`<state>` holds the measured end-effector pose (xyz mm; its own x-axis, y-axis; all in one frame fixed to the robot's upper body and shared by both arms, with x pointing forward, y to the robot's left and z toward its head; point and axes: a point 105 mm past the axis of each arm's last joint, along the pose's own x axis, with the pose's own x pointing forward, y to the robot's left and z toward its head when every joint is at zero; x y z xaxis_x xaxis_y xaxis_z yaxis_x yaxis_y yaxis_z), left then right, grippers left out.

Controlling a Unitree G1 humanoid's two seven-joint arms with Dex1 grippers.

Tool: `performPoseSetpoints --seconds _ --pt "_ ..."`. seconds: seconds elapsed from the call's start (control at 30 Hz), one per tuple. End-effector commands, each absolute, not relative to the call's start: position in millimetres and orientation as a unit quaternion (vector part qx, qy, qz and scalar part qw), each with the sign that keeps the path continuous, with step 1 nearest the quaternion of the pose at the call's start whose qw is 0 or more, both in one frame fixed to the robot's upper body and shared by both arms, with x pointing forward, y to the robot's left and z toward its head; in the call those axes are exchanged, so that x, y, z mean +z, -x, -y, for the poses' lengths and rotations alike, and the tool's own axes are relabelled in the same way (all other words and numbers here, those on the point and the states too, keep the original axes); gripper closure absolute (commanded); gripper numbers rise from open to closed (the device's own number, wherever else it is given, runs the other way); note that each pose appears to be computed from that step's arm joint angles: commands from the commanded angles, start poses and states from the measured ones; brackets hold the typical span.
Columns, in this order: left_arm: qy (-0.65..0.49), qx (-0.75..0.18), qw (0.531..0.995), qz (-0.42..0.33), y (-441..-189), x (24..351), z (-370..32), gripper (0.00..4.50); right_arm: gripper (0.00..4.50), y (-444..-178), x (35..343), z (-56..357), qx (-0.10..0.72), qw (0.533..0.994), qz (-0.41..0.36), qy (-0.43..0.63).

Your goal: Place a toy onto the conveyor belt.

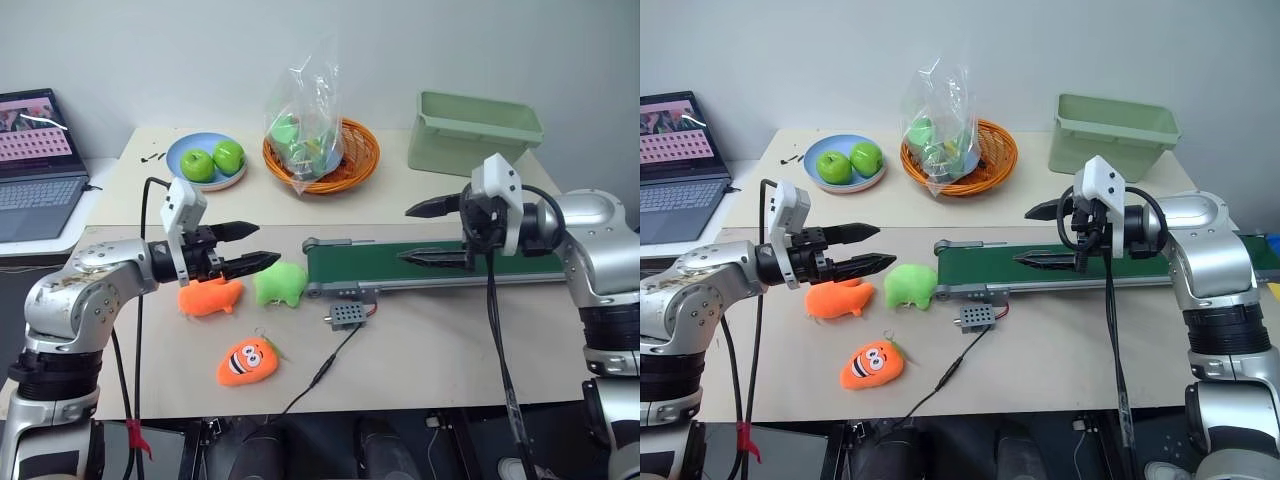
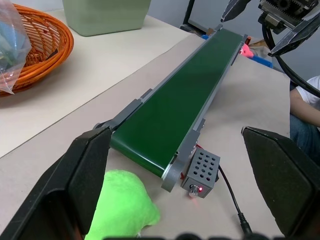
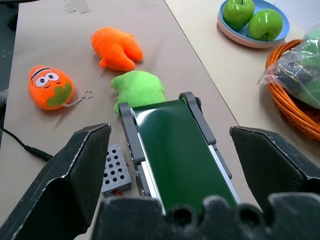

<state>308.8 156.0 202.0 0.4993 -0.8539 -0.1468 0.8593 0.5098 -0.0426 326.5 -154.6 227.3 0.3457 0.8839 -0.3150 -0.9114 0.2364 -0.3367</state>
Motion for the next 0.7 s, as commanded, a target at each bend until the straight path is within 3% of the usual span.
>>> performPoseSetpoints --seconds 0.03,0.3,0.47,0.57,0.7 --pt "-0.021 -0.482 0.875 -0.052 -309 211 -165 0.08 0.00 -323 238 149 0.576 0.777 -0.003 0.252" --pt "0.076 -0.365 0.926 -0.064 -305 193 -229 0.08 0.00 -327 235 142 0.585 0.771 -0.004 0.250" --pt "0.154 -0.247 0.956 -0.047 -307 184 -284 0.08 0.00 -330 233 139 0.590 0.768 -0.004 0.251" --pt "0.240 -0.176 0.953 -0.052 -300 163 -317 0.08 0.00 -332 231 136 0.593 0.765 -0.004 0.251" --pt "0.371 -0.130 0.917 -0.070 -290 137 -336 0.08 0.00 -334 230 135 0.595 0.763 -0.005 0.255"
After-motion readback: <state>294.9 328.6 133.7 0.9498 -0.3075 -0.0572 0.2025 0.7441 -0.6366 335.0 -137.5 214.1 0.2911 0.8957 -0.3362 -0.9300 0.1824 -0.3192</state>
